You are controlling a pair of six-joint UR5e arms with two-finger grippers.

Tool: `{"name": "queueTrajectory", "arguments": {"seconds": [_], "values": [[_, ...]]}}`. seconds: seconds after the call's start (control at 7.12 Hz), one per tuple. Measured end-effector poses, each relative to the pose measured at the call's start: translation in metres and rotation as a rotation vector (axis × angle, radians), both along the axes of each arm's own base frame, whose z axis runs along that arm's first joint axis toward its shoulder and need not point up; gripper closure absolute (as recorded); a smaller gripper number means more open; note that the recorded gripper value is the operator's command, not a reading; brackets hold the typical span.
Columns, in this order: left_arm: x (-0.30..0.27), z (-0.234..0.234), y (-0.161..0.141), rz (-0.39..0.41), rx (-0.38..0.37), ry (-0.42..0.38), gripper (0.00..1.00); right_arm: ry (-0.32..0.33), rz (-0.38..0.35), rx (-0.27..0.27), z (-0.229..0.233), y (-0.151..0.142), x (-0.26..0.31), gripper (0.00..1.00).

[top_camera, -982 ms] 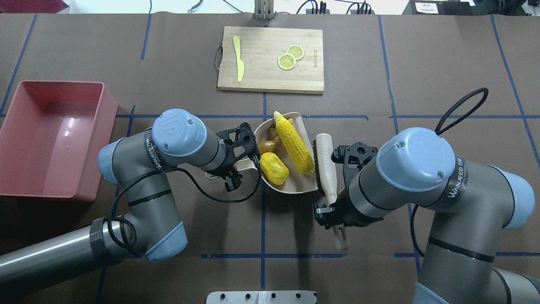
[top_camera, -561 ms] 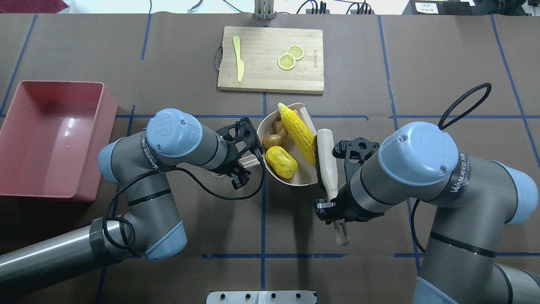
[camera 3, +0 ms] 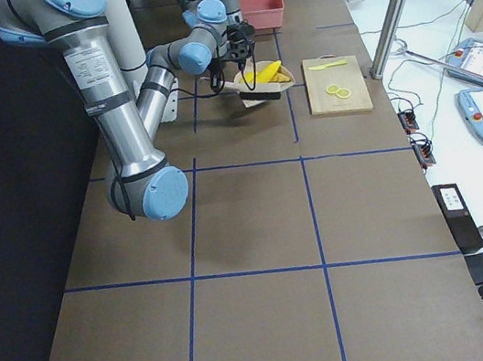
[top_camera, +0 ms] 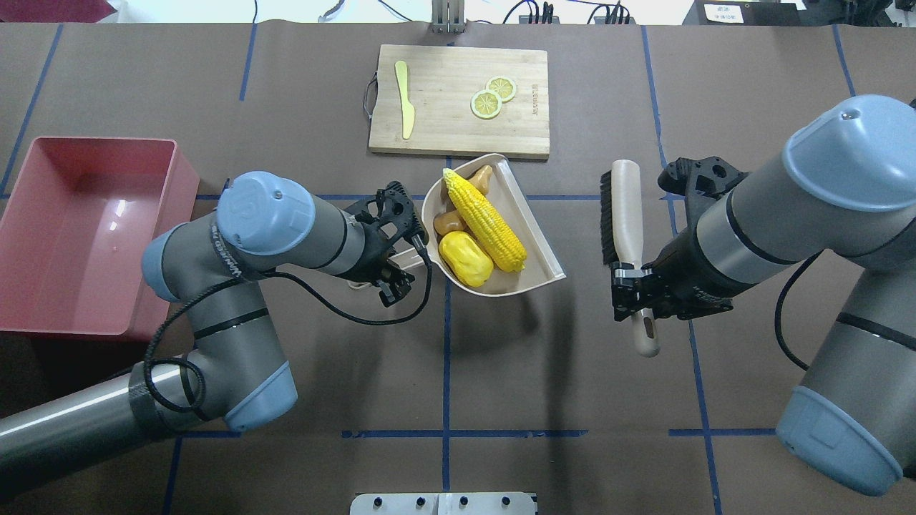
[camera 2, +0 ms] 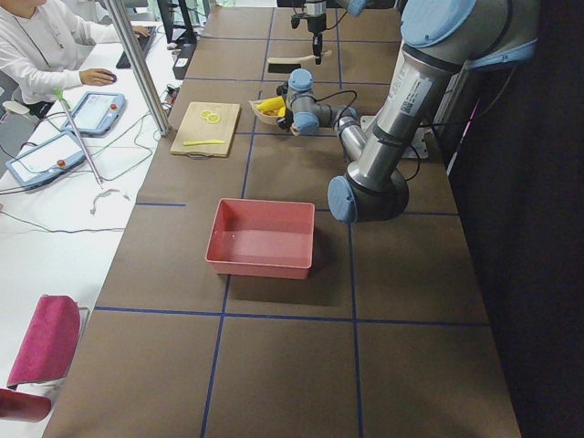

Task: Sweep and dump trash into bin
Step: 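Carry the loaded dustpan over the pink bin with the left gripper while the right withdraws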

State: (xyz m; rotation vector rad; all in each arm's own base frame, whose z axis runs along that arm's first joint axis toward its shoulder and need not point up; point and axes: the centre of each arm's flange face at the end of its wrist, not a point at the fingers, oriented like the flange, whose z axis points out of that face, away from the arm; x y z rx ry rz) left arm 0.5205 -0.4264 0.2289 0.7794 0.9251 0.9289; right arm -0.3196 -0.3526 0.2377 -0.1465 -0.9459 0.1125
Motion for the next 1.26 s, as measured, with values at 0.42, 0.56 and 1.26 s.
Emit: {"name": "queueTrajectory", "arguments": {"seconds": [0.42, 0.56, 1.26], "values": [[-0.096, 0.042, -0.043, 0.018, -0.084, 0.022, 0.96, 0.1, 0.01, 0.006, 0.058, -0.006, 0.025, 1.0], [-0.136, 0.058, -0.058, 0.033, -0.109, 0.036, 0.96, 0.14, -0.002, 0.03, 0.078, -0.005, 0.03, 1.0], [-0.359, 0.186, -0.1, 0.027, -0.004, -0.007, 0.96, 0.229, -0.039, 0.081, 0.121, -0.003, 0.042, 1.0]]}}
